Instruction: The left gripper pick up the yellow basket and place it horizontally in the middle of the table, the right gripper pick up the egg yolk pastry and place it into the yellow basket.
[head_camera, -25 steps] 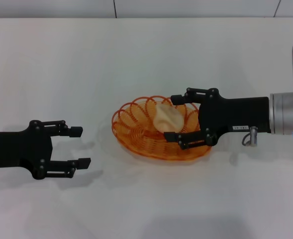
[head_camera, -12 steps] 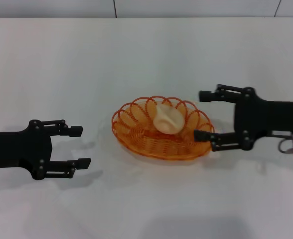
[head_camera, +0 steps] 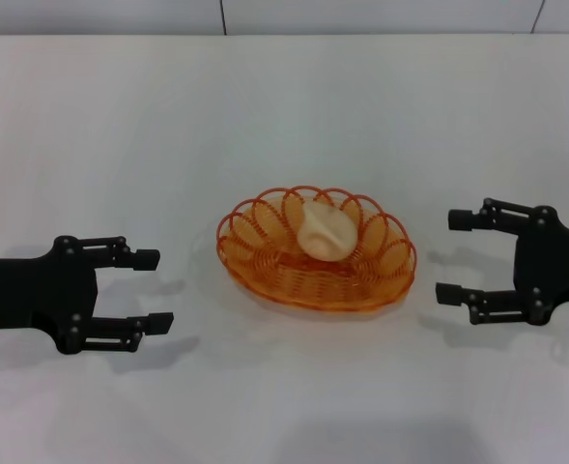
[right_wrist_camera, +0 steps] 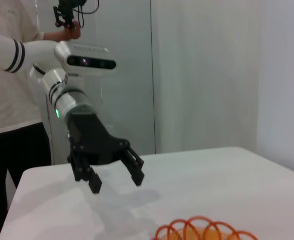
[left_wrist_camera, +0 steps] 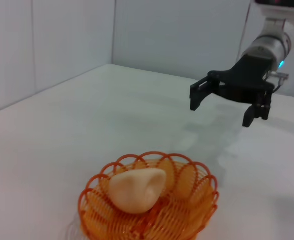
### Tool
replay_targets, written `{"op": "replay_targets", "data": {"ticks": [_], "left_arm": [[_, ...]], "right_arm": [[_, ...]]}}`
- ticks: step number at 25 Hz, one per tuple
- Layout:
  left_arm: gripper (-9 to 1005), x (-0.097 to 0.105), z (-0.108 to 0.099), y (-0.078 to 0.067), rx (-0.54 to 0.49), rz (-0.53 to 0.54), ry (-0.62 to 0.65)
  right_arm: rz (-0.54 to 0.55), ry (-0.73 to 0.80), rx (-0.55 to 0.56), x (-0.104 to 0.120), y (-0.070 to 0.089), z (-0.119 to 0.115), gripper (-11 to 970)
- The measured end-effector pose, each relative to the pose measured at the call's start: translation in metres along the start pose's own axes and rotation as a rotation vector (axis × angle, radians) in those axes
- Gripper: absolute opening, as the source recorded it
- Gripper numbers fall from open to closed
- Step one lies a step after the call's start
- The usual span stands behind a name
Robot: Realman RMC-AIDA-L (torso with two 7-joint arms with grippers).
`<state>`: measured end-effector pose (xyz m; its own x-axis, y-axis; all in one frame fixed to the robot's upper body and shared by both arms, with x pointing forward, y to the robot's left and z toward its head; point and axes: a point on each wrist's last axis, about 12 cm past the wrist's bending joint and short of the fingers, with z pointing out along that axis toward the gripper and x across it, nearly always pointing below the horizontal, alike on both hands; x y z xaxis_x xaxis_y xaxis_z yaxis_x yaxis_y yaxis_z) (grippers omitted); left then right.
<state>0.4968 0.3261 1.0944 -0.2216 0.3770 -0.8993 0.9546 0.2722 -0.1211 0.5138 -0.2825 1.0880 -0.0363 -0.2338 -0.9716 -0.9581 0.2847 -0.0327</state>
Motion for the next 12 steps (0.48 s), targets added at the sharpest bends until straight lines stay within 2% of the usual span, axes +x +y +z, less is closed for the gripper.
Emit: {"op": "replay_targets", "data": {"ticks": [12], "left_arm": [[759,-0.0032,-0.0061,0.0022,0.017,-0.019,0.016]], "right_arm": [[0.018,0.052,-0.011,0.0080,0.0019,-0.0026,857]]}}
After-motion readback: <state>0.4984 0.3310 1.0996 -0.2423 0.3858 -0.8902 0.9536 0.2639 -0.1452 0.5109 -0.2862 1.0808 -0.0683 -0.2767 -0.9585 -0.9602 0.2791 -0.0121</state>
